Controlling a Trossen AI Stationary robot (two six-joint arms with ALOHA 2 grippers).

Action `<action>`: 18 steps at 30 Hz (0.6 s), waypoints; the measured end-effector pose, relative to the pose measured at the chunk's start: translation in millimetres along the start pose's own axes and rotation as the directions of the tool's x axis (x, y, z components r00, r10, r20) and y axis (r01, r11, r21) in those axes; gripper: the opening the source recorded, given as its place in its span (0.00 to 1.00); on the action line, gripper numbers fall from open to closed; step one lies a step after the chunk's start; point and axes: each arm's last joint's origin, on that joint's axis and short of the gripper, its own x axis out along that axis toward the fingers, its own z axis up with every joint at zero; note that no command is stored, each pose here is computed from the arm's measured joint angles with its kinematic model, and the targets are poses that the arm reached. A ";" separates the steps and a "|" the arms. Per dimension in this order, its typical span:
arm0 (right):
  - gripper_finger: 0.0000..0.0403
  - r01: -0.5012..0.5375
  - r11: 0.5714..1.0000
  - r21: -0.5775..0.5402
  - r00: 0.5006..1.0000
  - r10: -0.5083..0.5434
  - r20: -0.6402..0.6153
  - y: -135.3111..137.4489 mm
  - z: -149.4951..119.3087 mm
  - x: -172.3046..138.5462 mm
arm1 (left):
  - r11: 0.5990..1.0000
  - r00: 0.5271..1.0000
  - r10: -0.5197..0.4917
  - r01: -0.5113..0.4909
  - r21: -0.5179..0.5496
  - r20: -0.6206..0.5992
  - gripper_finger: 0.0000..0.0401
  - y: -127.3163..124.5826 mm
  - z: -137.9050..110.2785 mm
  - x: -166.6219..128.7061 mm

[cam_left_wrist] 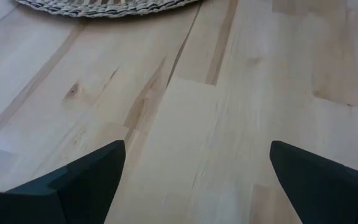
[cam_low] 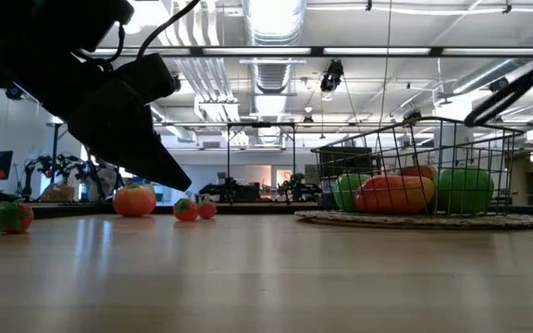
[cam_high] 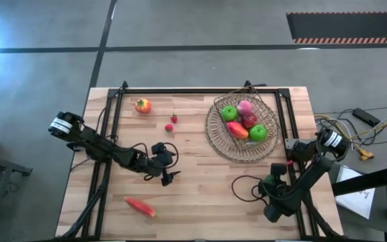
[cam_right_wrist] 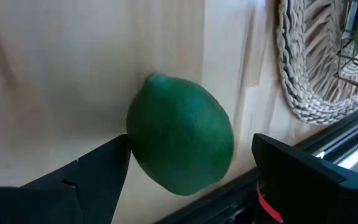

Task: Build produce basket
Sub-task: Put the lime into the gold wire basket

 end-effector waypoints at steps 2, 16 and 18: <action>0.81 -0.003 1.000 -0.006 1.000 0.003 -0.001 -0.5 0.7 4.1 | 1.000 1.000 0.000 0.000 0.000 0.000 0.96 -0.1 -0.1 0.0; 0.61 -0.079 0.996 -0.052 0.997 0.078 -0.022 -3.1 9.6 10.5 | 1.000 1.000 -0.007 0.007 0.000 0.014 0.96 -0.8 1.3 -0.2; 0.57 -0.082 0.995 -0.051 0.997 0.081 -0.018 -2.7 10.2 9.1 | 1.000 1.000 -0.007 0.007 0.000 0.014 0.96 -0.8 1.3 -0.2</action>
